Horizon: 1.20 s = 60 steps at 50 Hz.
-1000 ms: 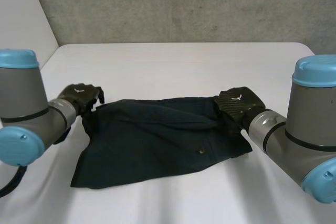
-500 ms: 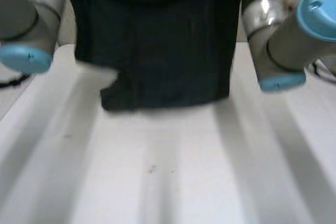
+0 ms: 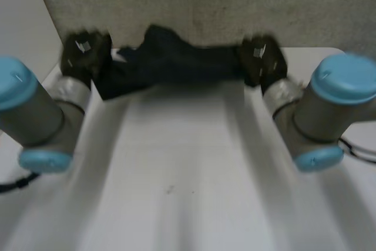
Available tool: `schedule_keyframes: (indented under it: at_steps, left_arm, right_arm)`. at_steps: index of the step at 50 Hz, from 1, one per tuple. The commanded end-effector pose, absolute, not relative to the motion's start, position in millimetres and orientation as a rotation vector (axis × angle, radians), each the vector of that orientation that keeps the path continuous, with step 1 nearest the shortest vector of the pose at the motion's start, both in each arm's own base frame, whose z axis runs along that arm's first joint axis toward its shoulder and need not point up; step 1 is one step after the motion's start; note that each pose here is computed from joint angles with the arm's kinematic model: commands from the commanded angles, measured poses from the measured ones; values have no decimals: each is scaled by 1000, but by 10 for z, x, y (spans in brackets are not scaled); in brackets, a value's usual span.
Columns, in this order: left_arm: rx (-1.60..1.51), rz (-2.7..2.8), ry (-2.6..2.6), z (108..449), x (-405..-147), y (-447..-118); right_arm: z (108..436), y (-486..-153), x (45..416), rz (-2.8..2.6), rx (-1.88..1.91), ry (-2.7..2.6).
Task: Fold the shorts.
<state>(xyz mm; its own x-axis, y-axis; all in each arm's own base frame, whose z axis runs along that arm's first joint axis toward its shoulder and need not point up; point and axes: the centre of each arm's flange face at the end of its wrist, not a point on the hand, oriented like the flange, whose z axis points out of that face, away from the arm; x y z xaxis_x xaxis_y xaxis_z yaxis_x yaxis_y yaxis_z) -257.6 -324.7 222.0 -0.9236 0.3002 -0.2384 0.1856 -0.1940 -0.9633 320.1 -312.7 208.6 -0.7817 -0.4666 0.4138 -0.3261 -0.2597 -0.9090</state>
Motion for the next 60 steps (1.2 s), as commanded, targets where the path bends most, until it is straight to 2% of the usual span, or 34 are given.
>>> schedule_keyframes:
  at_steps: [1, 4, 7, 12, 19, 23, 28, 31, 34, 38, 40, 43, 44, 47, 52, 60]
  left_arm:
    - [-799, 2088, -2172, 1476, -2561, -3101]
    - [-928, 1989, -2292, 1368, -2480, -2949]
    - [-1003, 1929, -2359, 1469, -2404, -2797]
    - [-1047, 1801, -2451, 1576, -2294, -2528]
    - [-1121, 1562, -2570, 1655, -2147, -2100]
    - [-1193, 1362, -2648, 1651, -2055, -1819]
    - [-1478, 1077, -2674, 1738, -1911, -1379]
    - [-1682, 1103, -2607, 1886, -1859, -1293]
    - [-1773, 1299, -2543, 2047, -1877, -1467]
    - [-1681, 1610, -2488, 2178, -1993, -1890]
    - [-1596, 1733, -2449, 2129, -2134, -2188]
    - [-1519, 1858, -2380, 2124, -2327, -2464]
    - [-1484, 1912, -2335, 2118, -2462, -2605]
    - [-1461, 1945, -2276, 2052, -2680, -2799]
    - [-1420, 2049, -2205, 1894, -3061, -3340]
    - [-1337, 2229, -2114, 1605, -3454, -3831]
  right_arm:
    - [1348, -2951, 3114, -1891, -1244, 2122]
    - [1318, -2915, 3053, -1829, -1275, 2173]
    - [1355, -2827, 2996, -1757, -1291, 2218]
    - [1616, -2633, 2897, -1720, -1317, 2233]
    - [1681, -2349, 2749, -1506, -1420, 2322]
    - [1653, -2083, 2607, -1267, -1598, 2370]
    - [1783, -1528, 2316, -922, -1945, 2302]
    - [1908, -1441, 2255, -910, -1992, 2242]
    - [2014, -1541, 2314, -1018, -1933, 2199]
    - [2120, -1874, 2409, -1175, -1731, 2237]
    - [2018, -2124, 2489, -1210, -1611, 2285]
    - [1975, -2404, 2590, -1314, -1521, 2317]
    - [1984, -2464, 2607, -1348, -1513, 2326]
    - [1982, -2703, 2637, -1479, -1472, 2384]
    - [1912, -3107, 2691, -1734, -1388, 2424]
    - [1681, -3521, 2786, -1989, -1310, 2393]
